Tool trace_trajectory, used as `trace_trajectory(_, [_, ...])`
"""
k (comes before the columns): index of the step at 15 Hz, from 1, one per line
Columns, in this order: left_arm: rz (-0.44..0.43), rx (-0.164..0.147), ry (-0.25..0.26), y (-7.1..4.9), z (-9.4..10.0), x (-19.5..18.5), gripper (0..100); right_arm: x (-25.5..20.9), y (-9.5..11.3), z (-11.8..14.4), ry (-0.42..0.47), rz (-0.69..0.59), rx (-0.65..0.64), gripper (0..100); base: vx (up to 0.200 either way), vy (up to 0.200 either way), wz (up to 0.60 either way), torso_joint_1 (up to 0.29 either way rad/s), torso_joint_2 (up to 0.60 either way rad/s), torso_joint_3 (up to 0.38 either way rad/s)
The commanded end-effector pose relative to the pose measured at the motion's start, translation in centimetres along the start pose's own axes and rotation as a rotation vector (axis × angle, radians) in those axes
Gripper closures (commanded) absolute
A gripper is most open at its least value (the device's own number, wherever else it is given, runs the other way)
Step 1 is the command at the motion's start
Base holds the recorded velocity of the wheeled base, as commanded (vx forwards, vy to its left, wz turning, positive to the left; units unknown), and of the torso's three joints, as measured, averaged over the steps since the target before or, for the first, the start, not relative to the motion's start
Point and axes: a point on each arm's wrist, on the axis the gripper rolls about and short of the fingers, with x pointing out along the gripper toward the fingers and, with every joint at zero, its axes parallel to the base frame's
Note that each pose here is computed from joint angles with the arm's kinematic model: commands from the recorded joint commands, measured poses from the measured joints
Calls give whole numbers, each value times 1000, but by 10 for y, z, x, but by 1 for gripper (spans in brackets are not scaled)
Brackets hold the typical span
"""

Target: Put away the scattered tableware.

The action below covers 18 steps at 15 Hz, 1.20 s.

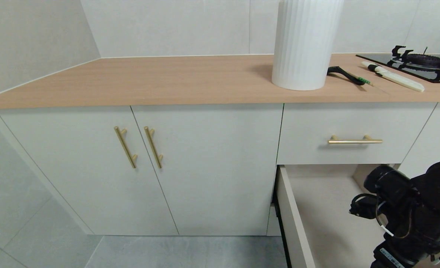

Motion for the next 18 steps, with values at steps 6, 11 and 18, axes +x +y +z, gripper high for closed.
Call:
trace_trajectory(6, [0,0,0,0,0,0,0,-87,-13,-24,-449,-34,181,0,0,0,0,0,0,0])
trace_trajectory(11, [0,0,0,0,0,0,0,-133,-17,-46,-804,-52,252,0,0,0,0,0,0,0])
trace_trajectory(18, [0,0,0,0,0,0,0,-132,-17,-45,-901,-68,252,0,0,0,0,0,0,0])
